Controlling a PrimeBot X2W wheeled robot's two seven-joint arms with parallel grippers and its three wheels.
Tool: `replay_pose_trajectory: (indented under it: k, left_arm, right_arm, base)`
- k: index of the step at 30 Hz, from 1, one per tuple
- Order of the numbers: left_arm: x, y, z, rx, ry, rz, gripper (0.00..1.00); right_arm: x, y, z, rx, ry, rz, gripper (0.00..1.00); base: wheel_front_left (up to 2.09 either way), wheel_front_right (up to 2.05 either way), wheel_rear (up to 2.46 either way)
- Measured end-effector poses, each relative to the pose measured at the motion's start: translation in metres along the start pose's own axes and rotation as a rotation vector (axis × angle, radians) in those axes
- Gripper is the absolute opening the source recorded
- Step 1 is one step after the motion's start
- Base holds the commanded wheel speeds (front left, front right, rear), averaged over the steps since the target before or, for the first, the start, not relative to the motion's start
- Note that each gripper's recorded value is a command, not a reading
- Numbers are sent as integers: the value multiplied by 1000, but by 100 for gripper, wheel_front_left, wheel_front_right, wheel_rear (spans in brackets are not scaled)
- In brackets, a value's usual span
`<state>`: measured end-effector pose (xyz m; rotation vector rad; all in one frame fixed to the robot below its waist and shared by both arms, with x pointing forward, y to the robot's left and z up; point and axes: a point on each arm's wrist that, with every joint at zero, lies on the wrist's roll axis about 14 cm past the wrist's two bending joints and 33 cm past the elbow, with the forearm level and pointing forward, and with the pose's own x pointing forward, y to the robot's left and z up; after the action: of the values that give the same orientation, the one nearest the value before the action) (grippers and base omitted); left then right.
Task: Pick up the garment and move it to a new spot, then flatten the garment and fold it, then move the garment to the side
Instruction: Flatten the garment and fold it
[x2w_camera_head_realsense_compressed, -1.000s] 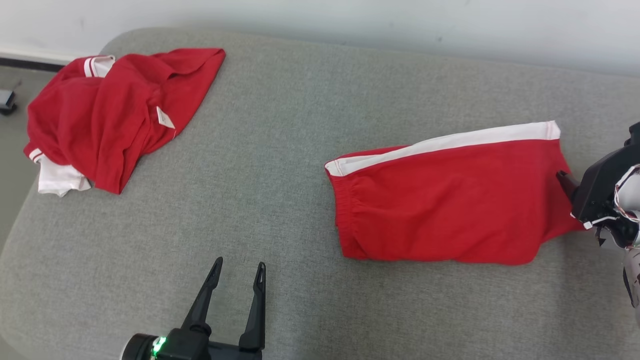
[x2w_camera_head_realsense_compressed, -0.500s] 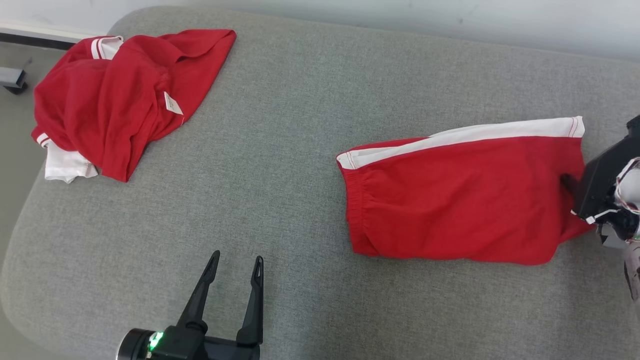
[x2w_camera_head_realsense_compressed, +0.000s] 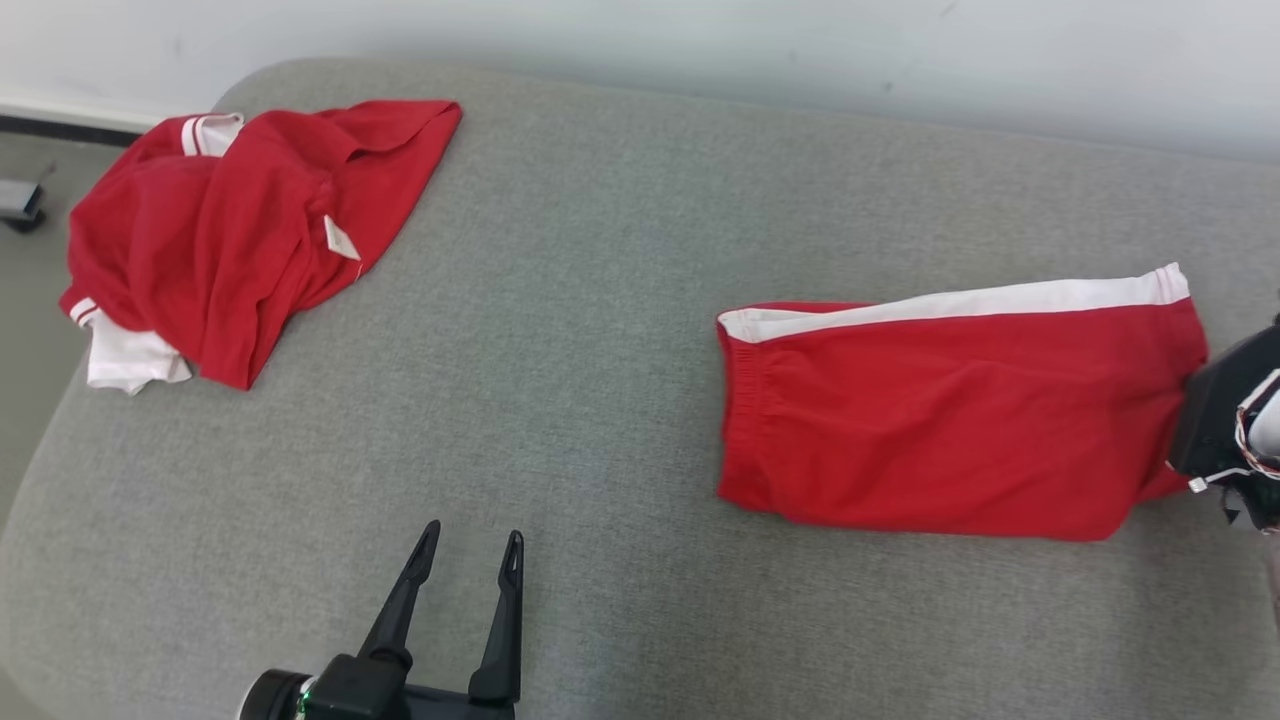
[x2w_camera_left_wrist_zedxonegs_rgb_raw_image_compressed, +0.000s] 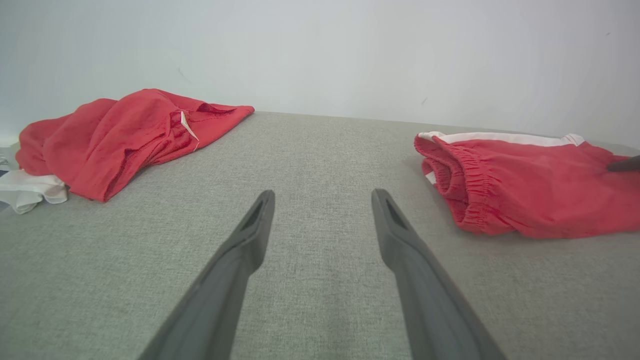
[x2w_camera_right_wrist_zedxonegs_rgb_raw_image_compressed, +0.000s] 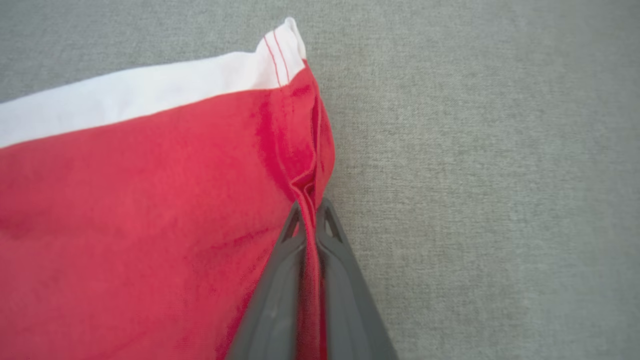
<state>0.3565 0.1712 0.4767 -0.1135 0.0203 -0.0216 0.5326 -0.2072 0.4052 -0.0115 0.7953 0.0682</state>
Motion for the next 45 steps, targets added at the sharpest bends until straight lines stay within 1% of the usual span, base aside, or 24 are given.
replay_pose_trajectory:
  k: [3, 10, 13, 18, 20, 23, 30, 31, 33, 36, 45]
  left_arm:
    - [3, -8, 2, -6, -8, -31, 100]
    - [6, -24, 1, -25, -8, -89, 100]
    - [6, -30, 3, -31, -14, -106, 100]
    - [4, -36, 6, -38, -23, -121, 100]
    - [2, -36, 5, -42, -21, -121, 100]
    - [-2, -36, 5, -46, -20, -118, 100]
    - [-11, -32, 7, -62, -30, -98, 100]
    - [-11, -32, 7, -62, -30, -98, 100]
    - [-12, -30, 8, -63, -31, -92, 100]
    - [-13, -29, 8, -64, -30, -86, 100]
    - [-19, -19, 7, -73, -29, -48, 100]
  right_arm:
    - [-10, -19, 5, 2, -42, -48, 0]
    - [-36, -61, 2, 21, -85, -148, 0]
    - [-49, -77, 7, 23, -124, -184, 0]
    - [-68, -94, 18, -24, -164, -241, 0]
    - [-74, -95, 24, -71, -181, -257, 0]
    - [-79, -77, 35, -114, -217, -230, 0]
    - [-87, -3, 53, -211, -286, -79, 0]
    - [-87, -3, 53, -211, -286, -79, 0]
    - [-87, 19, 55, -238, -287, -35, 0]
    - [-85, 53, 50, -255, -269, 46, 0]
    - [-69, 126, 28, -302, -188, 211, 0]
  base:
    - [0, 0, 0]
    - [0, 0, 0]
    - [0, 0, 0]
    - [0, 0, 0]
    - [0, 0, 0]
    - [0, 0, 0]
    - [0, 0, 0]
    - [0, 0, 0]
    - [0, 0, 0]
    - [0, 0, 0]
    - [0, 0, 0]
